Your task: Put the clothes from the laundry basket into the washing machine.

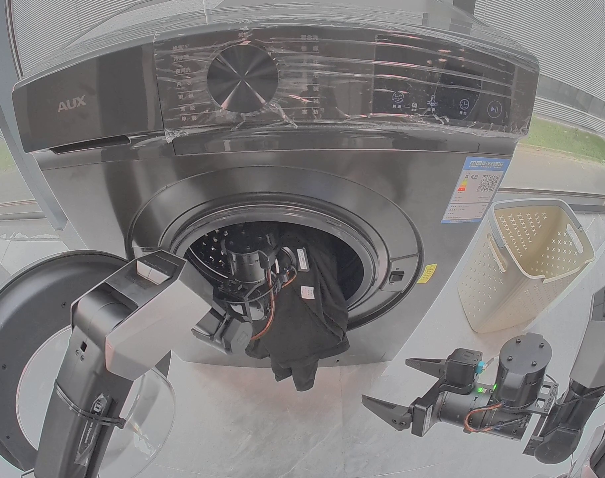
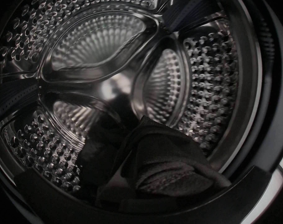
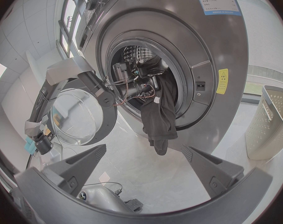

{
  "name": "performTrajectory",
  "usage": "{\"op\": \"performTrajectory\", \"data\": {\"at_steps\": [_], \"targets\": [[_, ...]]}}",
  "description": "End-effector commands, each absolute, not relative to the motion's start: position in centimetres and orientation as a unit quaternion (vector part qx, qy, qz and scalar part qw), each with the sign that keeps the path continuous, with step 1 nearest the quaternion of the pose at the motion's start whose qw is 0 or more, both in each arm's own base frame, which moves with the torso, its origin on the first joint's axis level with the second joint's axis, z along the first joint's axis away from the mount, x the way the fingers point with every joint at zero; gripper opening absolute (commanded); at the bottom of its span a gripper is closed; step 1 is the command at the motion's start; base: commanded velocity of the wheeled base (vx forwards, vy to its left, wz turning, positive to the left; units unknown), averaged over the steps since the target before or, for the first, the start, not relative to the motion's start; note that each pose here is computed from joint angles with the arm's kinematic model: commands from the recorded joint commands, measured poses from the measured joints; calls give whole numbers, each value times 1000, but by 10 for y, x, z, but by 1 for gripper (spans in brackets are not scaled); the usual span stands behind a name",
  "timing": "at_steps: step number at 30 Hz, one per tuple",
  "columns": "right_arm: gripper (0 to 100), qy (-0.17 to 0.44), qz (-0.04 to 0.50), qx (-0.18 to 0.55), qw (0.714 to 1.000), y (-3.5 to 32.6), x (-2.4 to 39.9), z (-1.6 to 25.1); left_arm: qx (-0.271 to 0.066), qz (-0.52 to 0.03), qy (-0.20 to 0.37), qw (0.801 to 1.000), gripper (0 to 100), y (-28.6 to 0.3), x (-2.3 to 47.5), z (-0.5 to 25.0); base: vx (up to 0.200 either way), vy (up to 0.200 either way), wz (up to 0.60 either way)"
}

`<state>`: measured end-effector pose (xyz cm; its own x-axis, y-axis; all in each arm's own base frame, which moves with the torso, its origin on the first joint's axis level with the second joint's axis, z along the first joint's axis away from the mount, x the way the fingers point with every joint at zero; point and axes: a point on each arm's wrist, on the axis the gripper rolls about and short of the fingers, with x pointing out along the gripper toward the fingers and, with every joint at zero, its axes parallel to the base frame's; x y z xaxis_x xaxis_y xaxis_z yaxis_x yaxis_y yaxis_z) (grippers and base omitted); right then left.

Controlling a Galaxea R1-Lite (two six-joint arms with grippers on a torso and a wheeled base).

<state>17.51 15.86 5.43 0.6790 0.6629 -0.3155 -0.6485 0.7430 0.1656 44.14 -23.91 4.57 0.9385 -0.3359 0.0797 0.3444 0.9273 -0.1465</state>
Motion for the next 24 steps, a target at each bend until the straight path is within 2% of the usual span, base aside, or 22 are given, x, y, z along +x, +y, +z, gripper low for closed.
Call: {"op": "performTrajectory", "data": {"at_steps": [1,3,7,16,17,20,24], "targets": [[100,186,359,18,914,158,174,52,-73,-100,-21,992,0,-225,482,25,0,0,0],[100,186,359,18,914,158,174,52,-83,-74,-48,993,0,-220,498,35,0,0,0],[100,186,359,18,914,158,173,52,-93,-67,-74,991,0,-215,508,53,0,0,0],[100,185,359,18,915,158,174,53,-91,-67,-71,991,0,-216,508,54,0,0,0],[100,185,359,18,915,158,174,53,-90,-67,-69,991,100,-216,508,54,0,0,0],[100,185,358,19,915,158,174,53,-95,-70,-66,991,100,-219,505,55,0,0,0],[100,184,358,19,915,158,174,53,-76,-75,-26,994,100,-216,487,65,0,0,0]]}}
